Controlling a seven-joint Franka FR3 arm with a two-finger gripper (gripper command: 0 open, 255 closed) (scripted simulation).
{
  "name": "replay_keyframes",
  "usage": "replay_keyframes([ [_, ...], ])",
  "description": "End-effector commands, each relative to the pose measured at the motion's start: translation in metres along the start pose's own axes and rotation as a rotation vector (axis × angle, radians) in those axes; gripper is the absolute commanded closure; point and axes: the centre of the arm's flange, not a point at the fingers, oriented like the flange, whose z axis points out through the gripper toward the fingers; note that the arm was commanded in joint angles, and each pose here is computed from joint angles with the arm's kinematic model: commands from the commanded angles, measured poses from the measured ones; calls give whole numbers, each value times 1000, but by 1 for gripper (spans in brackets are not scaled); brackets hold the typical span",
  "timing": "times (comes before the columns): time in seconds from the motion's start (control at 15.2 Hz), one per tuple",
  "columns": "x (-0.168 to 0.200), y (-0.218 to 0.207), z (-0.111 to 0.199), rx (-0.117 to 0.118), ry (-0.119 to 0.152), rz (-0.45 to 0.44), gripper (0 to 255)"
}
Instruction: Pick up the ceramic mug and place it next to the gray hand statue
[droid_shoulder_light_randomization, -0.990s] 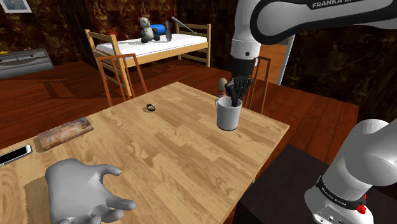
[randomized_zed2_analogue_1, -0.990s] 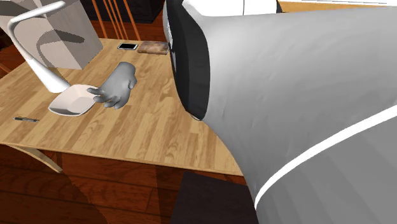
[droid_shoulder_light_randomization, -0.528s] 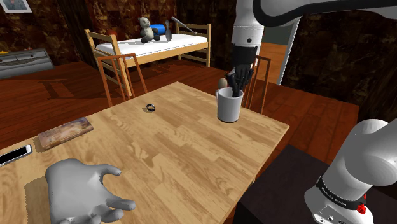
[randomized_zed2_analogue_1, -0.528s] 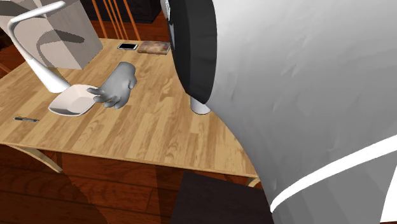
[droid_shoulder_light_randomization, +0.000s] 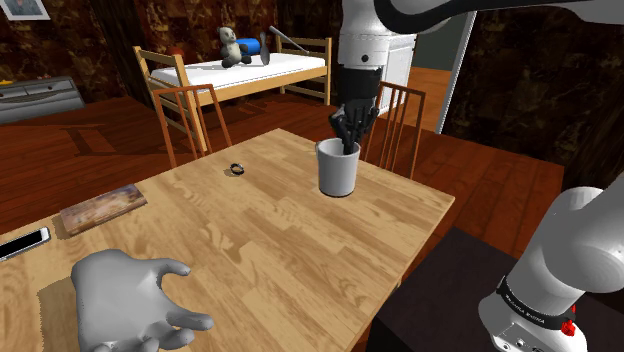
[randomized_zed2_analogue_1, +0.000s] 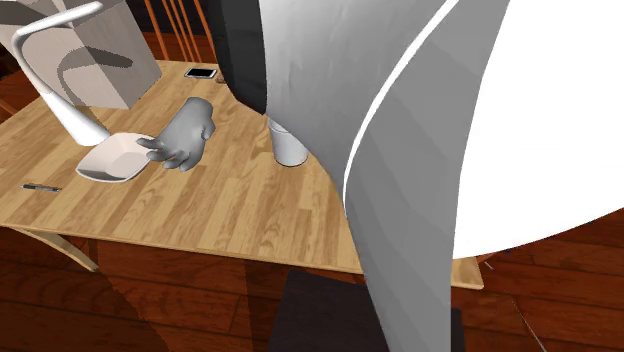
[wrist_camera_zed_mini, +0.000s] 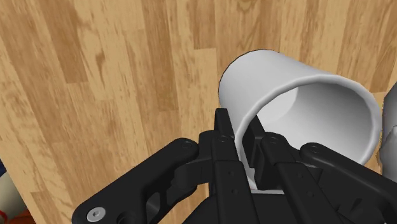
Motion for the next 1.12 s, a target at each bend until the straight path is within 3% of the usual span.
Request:
replay_keyframes([
  [0.0, 7, -26, 3, 1, 0, 1, 255],
  [0.86, 44, -199, 16, 1, 0, 1, 255],
  [1.06, 44, -198, 32, 1, 0, 1, 255],
])
